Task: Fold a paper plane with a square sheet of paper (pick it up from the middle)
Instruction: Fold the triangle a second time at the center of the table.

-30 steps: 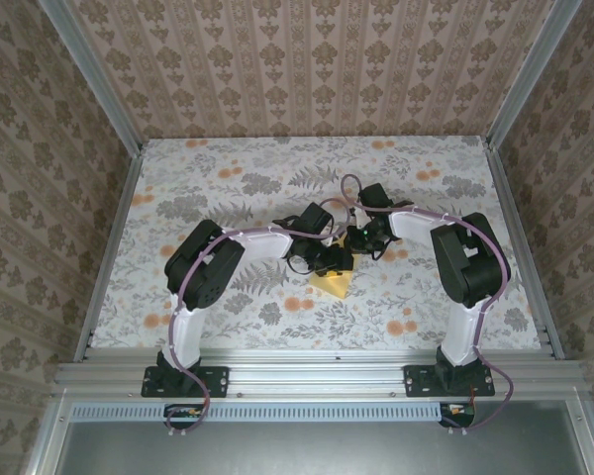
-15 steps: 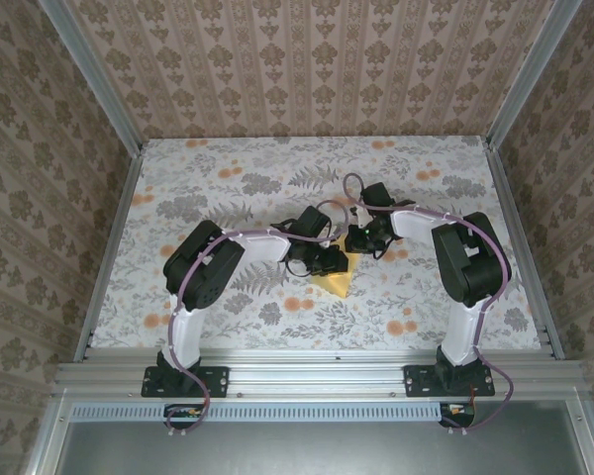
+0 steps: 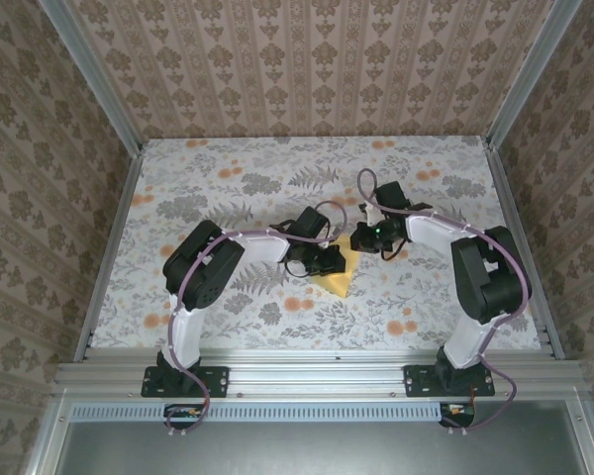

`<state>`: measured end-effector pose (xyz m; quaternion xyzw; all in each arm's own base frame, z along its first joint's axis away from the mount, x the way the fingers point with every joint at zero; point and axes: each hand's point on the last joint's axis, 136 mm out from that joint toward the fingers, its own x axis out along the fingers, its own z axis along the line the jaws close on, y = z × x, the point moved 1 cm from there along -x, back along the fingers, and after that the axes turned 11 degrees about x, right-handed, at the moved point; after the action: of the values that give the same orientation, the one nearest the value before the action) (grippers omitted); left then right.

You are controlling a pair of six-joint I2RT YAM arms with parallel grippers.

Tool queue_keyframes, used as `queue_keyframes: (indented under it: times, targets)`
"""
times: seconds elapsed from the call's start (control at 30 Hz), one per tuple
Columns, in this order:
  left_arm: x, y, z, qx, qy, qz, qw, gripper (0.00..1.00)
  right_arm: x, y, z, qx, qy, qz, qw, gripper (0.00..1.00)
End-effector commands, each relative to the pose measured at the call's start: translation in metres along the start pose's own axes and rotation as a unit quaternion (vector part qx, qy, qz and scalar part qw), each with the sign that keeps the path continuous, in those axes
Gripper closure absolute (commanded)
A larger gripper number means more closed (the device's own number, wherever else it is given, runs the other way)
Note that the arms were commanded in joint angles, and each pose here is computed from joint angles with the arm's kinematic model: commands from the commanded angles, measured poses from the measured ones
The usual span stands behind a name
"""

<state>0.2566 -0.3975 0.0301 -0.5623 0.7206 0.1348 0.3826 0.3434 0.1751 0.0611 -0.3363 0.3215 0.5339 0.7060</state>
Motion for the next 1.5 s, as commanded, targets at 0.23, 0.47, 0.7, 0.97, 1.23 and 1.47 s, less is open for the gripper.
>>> queue_keyframes:
  times: [0.23,0.47,0.7,0.97,1.23,1.47]
  targets:
    - [-0.004,0.003,0.004,0.010,-0.005,-0.002,1.000,0.90,0.006,0.048,-0.002,0.051,-0.053,0.052,0.996,0.95]
    - [-0.004,0.003,0.004,0.009,-0.004,-0.003,1.000,0.90,0.015,0.051,-0.002,0.055,-0.057,0.061,0.995,0.95]
    - [-0.006,0.000,0.000,0.012,0.000,-0.007,1.000,0.90,0.027,0.056,-0.019,0.058,-0.027,0.071,0.995,0.96]
    - [-0.012,-0.005,-0.009,0.017,0.010,-0.014,1.000,0.88,0.029,0.067,-0.042,0.050,0.028,0.084,0.995,0.96]
    - [-0.026,-0.016,-0.026,0.034,0.026,-0.034,0.999,0.82,0.029,0.072,-0.058,0.043,0.067,0.089,0.993,0.96]
    - [-0.040,-0.011,-0.018,0.038,0.005,-0.029,0.999,0.84,0.032,0.073,-0.062,0.040,0.072,0.091,0.992,0.96]
